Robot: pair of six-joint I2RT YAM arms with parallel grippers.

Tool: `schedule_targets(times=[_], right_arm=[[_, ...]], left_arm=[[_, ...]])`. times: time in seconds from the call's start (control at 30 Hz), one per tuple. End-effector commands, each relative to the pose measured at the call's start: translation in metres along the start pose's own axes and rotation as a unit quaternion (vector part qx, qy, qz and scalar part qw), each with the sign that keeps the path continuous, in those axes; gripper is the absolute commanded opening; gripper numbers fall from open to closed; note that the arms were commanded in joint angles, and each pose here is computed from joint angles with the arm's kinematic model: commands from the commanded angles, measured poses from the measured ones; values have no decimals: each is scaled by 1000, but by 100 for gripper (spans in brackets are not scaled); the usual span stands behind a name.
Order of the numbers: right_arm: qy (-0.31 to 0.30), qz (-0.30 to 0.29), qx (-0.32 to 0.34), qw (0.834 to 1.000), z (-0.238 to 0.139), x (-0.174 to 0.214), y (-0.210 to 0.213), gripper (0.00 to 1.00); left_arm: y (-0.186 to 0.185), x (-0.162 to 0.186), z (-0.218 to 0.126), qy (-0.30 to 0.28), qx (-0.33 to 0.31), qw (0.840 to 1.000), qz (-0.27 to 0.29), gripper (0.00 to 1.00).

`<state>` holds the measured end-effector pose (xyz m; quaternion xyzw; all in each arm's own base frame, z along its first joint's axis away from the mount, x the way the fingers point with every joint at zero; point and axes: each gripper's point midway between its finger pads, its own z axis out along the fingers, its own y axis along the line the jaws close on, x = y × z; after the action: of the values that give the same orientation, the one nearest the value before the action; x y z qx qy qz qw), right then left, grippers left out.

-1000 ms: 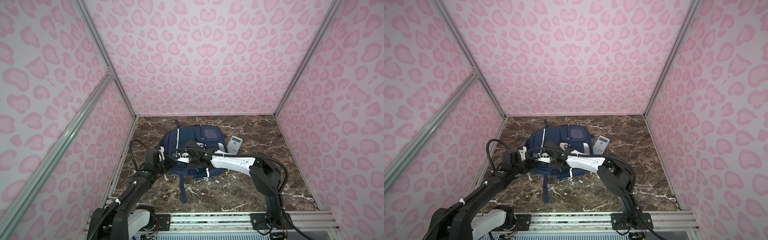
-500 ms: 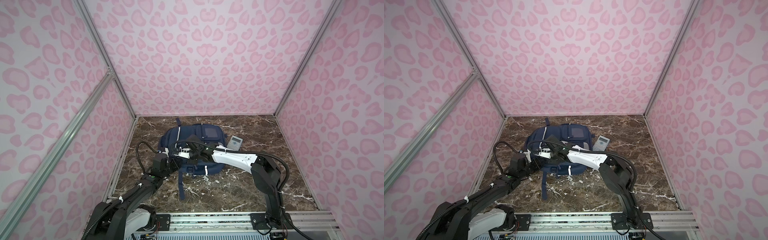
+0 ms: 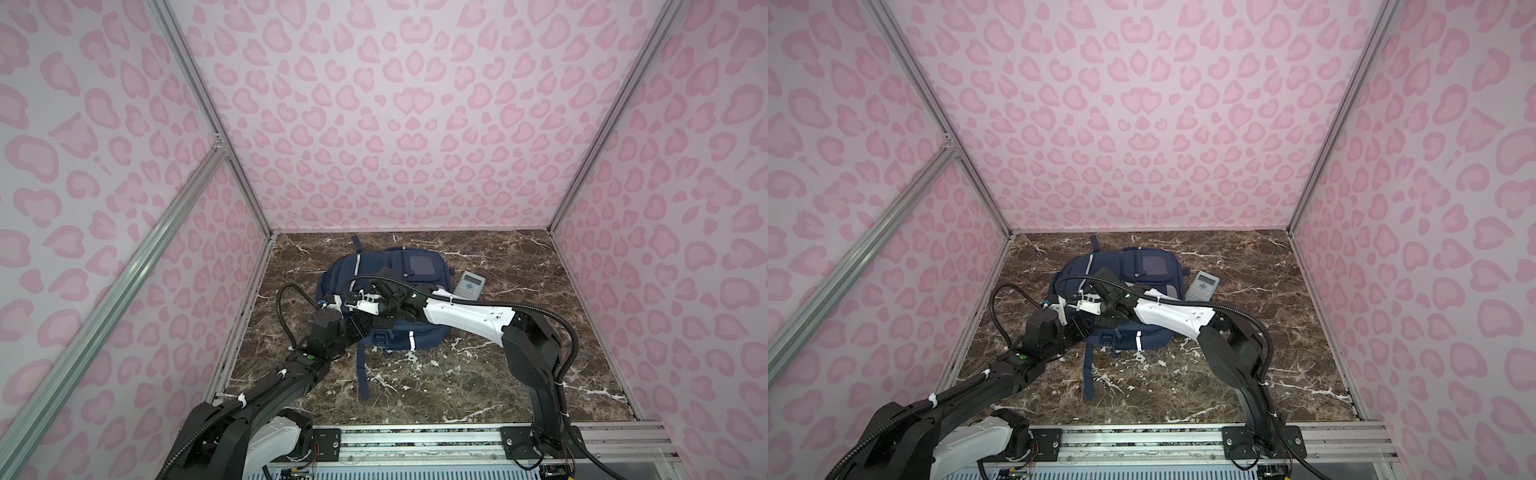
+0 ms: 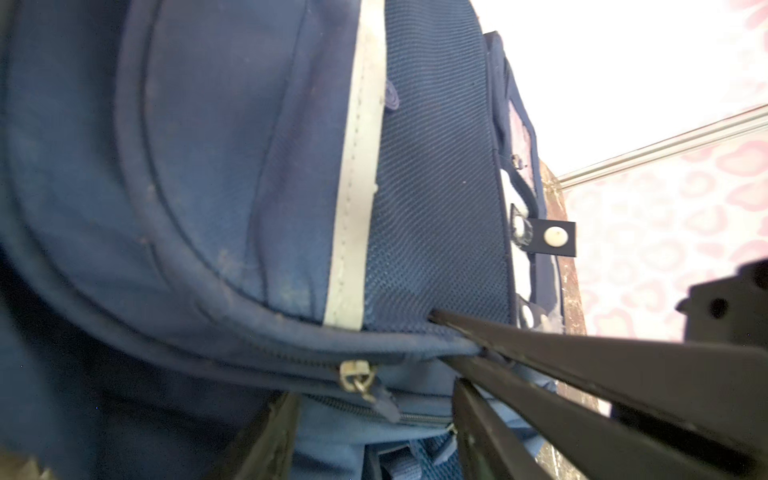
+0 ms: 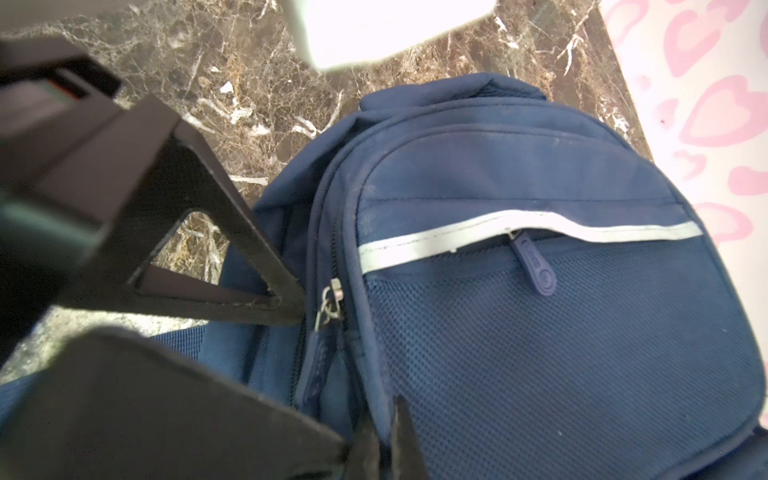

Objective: Pack the student bag

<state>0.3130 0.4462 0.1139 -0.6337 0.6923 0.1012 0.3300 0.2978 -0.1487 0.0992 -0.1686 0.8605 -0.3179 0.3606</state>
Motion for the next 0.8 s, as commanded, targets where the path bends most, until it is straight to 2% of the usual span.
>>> schedule_targets(times=[0.0,0.1,0.13,0.2,0.27,0.33,0.47,0.63,0.77], right_arm=[[-8,13,-47,999,1,2,20,0],[-8,19,-45,999,-1,5,17,0],[-8,23,-43,999,-3,6,15,0],[-6,25,-39,999,-4,9,13,0],[0,23,-33,999,-4,12,12,0],[6,23,-30,999,-3,15,12,0],[31,20,-17,999,-1,28,10,0],[27,23,-7,999,-8,31,6,0],[51,20,-5,998,-6,52,11,0]], left_arm=[[-11,-21,3,-35,1,999,11,48],[0,-19,2,-28,-28,999,7,24],[8,-16,1,-23,-48,999,8,22],[18,-12,-1,-15,-71,997,12,11],[21,-10,-2,-11,-70,997,10,4],[20,-12,-4,-8,-67,998,14,3],[31,-23,-15,-13,-108,994,28,3],[58,-43,-25,-10,-128,992,-5,3],[65,-52,-31,-21,-142,990,-9,3]])
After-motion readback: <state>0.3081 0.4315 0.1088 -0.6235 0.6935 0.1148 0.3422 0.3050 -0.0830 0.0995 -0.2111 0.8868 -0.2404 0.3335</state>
